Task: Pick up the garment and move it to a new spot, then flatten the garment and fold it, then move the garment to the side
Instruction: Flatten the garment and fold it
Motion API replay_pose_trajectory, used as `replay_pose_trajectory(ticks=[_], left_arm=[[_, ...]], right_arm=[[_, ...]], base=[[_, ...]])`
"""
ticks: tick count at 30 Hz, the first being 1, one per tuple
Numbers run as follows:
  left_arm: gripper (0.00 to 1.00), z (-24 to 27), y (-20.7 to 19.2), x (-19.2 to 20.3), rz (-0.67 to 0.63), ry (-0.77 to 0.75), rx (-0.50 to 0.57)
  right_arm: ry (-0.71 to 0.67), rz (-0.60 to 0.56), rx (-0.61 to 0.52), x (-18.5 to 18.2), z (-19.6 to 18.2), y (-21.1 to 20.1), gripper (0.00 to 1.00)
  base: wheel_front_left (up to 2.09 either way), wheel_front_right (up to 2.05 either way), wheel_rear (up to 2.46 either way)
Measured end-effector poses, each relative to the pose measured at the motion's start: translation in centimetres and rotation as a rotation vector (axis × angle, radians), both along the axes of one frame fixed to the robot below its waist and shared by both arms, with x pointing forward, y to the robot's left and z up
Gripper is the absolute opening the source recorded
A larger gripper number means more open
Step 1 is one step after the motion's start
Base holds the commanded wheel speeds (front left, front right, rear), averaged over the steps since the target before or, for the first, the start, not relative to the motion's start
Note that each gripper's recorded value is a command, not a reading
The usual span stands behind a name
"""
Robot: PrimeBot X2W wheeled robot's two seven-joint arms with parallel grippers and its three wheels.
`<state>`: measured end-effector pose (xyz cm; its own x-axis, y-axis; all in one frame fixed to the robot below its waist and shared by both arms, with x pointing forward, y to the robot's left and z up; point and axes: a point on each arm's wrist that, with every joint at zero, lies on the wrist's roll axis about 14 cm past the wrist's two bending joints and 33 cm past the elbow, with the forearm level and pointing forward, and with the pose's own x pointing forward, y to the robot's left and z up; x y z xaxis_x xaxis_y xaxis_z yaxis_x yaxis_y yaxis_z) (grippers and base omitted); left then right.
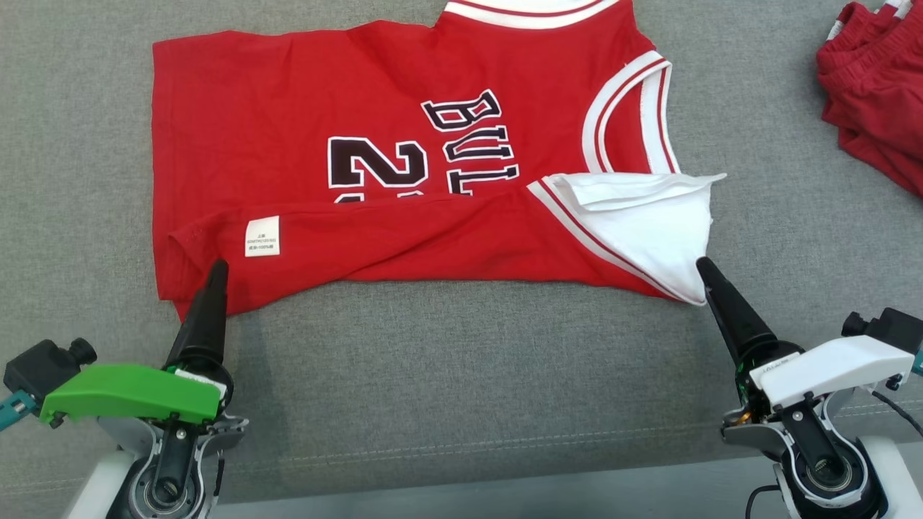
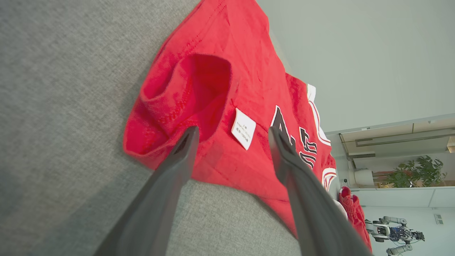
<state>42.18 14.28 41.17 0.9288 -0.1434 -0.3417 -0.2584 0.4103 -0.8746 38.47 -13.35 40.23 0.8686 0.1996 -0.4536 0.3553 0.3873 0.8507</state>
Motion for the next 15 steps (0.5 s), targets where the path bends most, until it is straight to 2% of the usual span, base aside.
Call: replay_pose_trajectory(ticks=[10,15], left_arm=[[1.0,0.0,-0.3,-0.9,-0.008,0.008,-0.012],[1.0,-0.3,0.0,-1.5,-0.002,0.022,-0.006]], right_arm=[[0.036,0.015,0.034,-1.2,-0.8,1.5,1.0],[0.05,-0.019,0.043,-2.1,-1.0,1.0,1.0]], base=[[0.0,0.0,0.0],[0.0,0.0,0.0]])
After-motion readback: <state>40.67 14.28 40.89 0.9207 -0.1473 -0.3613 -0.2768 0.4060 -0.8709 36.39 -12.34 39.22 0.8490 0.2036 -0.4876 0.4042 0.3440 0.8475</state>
